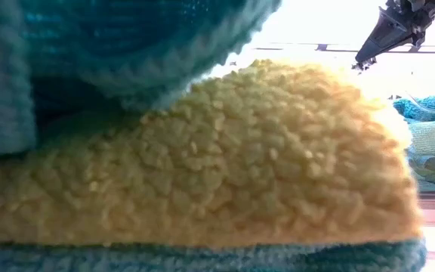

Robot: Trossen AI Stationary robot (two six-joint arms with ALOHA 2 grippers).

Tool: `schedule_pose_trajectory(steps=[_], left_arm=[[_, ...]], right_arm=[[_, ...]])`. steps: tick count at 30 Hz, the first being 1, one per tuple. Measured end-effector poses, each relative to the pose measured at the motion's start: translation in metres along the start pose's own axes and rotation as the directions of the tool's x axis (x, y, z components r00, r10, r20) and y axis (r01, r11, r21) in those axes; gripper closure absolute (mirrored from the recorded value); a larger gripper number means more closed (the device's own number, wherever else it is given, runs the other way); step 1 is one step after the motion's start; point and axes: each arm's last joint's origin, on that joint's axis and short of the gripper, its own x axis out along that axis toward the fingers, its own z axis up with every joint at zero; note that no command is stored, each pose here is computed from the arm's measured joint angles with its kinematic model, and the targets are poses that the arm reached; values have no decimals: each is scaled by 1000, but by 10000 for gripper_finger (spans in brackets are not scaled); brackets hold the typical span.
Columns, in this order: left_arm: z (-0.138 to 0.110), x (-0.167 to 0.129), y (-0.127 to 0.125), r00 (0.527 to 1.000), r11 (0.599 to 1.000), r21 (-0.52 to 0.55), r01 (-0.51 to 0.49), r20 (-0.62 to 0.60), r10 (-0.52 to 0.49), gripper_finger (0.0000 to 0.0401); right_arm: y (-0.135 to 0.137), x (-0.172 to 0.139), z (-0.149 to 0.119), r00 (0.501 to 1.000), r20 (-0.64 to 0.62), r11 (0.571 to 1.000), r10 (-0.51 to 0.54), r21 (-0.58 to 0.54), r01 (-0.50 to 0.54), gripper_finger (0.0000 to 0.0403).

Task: Sort microfiber towel by color & place in baskets
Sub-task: Put the yellow microfiber cloth into the left transparent bin, then put the blue microfiber cloth into right transparent bin

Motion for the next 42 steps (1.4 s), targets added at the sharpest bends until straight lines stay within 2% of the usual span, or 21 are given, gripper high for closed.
schedule_pose_trajectory(steps=[8,11,13,16,21,25,34,38,42], left_arm=[[16,-25,0,991,987,160,-26,137,4,316],[17,-28,2,984,970,234,-69,176,27,316],[18,-29,2,978,966,240,-100,201,51,316],[19,-29,2,974,971,216,-105,218,57,316],[16,-24,-2,970,968,239,-77,244,17,316],[8,-15,-7,965,952,305,-24,255,-57,316],[-6,-7,-11,961,953,300,32,252,-112,316],[-5,-11,-13,958,937,348,31,258,-127,316],[-2,-17,-14,948,925,379,26,285,-143,316]], right_arm=[[0,0,0,1000,-6,996,5,-85,-6,403],[1,0,1,1000,5,999,9,-46,-8,403],[3,0,3,999,30,1000,19,-14,-19,403],[15,3,9,995,78,997,66,-31,-64,403],[60,21,18,969,163,971,188,-182,-157,403],[97,35,23,943,161,930,293,-278,-241,403],[179,61,37,923,22,860,383,-373,-348,403],[216,72,40,913,-50,819,405,-424,-387,403],[244,83,47,906,-99,798,412,-440,-411,403]])
